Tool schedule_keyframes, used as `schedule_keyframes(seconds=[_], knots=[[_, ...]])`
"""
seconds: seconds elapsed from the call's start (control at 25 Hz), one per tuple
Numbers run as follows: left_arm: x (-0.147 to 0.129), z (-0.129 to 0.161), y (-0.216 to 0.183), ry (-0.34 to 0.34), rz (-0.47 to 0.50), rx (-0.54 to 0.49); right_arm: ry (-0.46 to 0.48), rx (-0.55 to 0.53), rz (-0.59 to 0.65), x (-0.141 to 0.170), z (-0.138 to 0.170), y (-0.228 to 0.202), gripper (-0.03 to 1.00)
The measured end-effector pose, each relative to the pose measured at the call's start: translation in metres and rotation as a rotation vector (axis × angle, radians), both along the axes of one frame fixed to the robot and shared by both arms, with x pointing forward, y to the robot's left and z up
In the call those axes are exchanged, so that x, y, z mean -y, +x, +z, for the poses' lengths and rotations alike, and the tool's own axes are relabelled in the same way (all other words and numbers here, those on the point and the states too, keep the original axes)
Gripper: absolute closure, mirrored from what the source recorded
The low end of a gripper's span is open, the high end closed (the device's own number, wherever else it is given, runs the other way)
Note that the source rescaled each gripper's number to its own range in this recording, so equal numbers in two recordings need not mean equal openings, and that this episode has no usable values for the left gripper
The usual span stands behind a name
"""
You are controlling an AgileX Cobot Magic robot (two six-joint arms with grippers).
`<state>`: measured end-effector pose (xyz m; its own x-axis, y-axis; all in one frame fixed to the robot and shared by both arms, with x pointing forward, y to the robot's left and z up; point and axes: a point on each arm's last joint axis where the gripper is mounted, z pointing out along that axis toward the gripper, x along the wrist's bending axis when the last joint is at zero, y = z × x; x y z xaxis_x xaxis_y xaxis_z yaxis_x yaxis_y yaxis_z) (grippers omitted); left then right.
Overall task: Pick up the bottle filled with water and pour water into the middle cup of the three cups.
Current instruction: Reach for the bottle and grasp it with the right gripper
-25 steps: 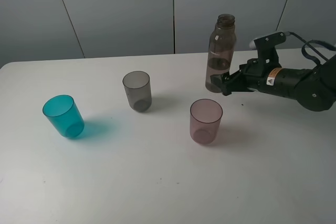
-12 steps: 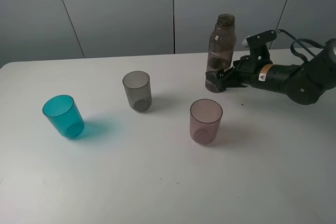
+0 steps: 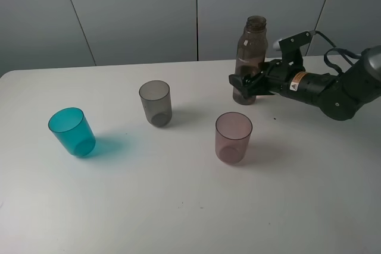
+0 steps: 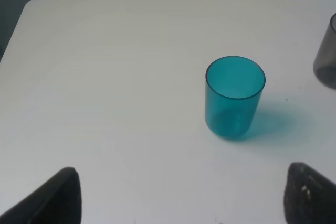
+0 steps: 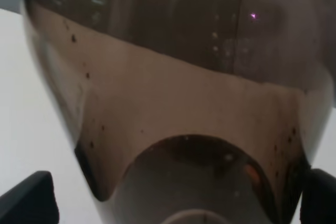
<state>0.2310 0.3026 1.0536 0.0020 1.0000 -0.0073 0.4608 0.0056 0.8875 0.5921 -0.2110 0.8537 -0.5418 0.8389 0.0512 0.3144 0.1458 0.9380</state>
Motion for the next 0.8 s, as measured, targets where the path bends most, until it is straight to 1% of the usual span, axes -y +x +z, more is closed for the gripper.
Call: schedule_keyframes(seconds=[0.12,0.24,0.56,0.8], knots=[[0.0,0.0,0.0,0.0,0.0,0.0,0.018,0.021,0.011,-0.001,-0.004,0.0,-0.03],[0.0,0.0,0.0,0.0,0.0,0.0,0.011,0.04,0.016,-0.001,-0.006,0.0,-0.03],[0.0,0.0,0.0,-0.002,0.001,0.0,0.004,0.097,0.006,-0.002,0.001,0.012,-0.03],[0.0,0.0,0.0,-0.002,0.001,0.0,0.008,0.102,0.007,-0.002,-0.001,0.014,-0.03]])
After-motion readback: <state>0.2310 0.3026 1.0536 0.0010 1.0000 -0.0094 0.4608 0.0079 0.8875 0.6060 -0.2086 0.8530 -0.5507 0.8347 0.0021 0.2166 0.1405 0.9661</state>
